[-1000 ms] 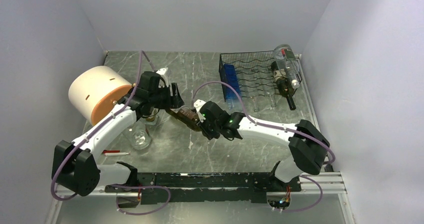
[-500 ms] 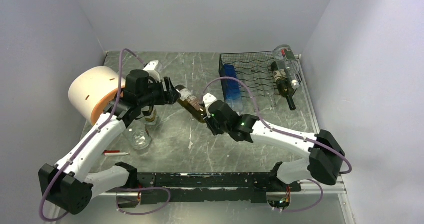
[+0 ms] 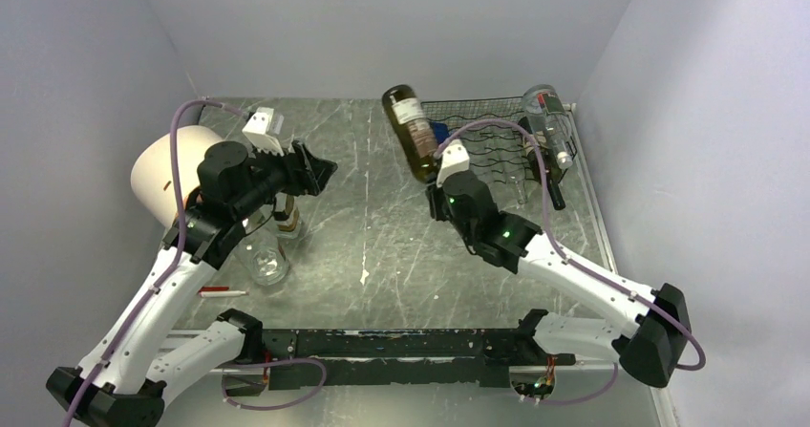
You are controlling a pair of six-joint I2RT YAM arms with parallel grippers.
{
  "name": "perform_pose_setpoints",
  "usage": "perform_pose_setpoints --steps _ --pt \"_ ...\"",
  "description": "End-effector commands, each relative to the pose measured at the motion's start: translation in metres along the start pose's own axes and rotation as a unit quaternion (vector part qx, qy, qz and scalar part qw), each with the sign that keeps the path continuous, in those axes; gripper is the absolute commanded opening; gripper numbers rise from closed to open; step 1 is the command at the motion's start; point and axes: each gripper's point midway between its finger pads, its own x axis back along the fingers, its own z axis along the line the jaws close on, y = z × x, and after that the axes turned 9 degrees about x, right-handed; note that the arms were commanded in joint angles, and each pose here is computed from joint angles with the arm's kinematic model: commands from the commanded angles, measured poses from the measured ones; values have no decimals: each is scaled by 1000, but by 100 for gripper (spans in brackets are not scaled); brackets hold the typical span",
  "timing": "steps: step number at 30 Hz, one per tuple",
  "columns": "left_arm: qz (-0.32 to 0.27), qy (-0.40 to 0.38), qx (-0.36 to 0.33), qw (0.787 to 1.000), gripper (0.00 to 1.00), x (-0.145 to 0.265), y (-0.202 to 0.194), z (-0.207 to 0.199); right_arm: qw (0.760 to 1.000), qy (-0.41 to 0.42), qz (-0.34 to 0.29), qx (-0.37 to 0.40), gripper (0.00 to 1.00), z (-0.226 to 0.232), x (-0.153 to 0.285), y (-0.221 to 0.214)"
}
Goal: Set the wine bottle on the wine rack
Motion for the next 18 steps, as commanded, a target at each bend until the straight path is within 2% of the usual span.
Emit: perform_pose_setpoints --steps 1,10,18 --pt "-28 -35 -31 999 75 7 15 -14 991 -89 -75 -73 0 -56 8 43" --pt "-20 -18 -37 999 75 10 10 -6 974 -192 -35 -112 0 -147 21 25" --pt "-6 -27 -35 999 75 3 5 -7 960 -260 58 -86 0 -207 16 -20"
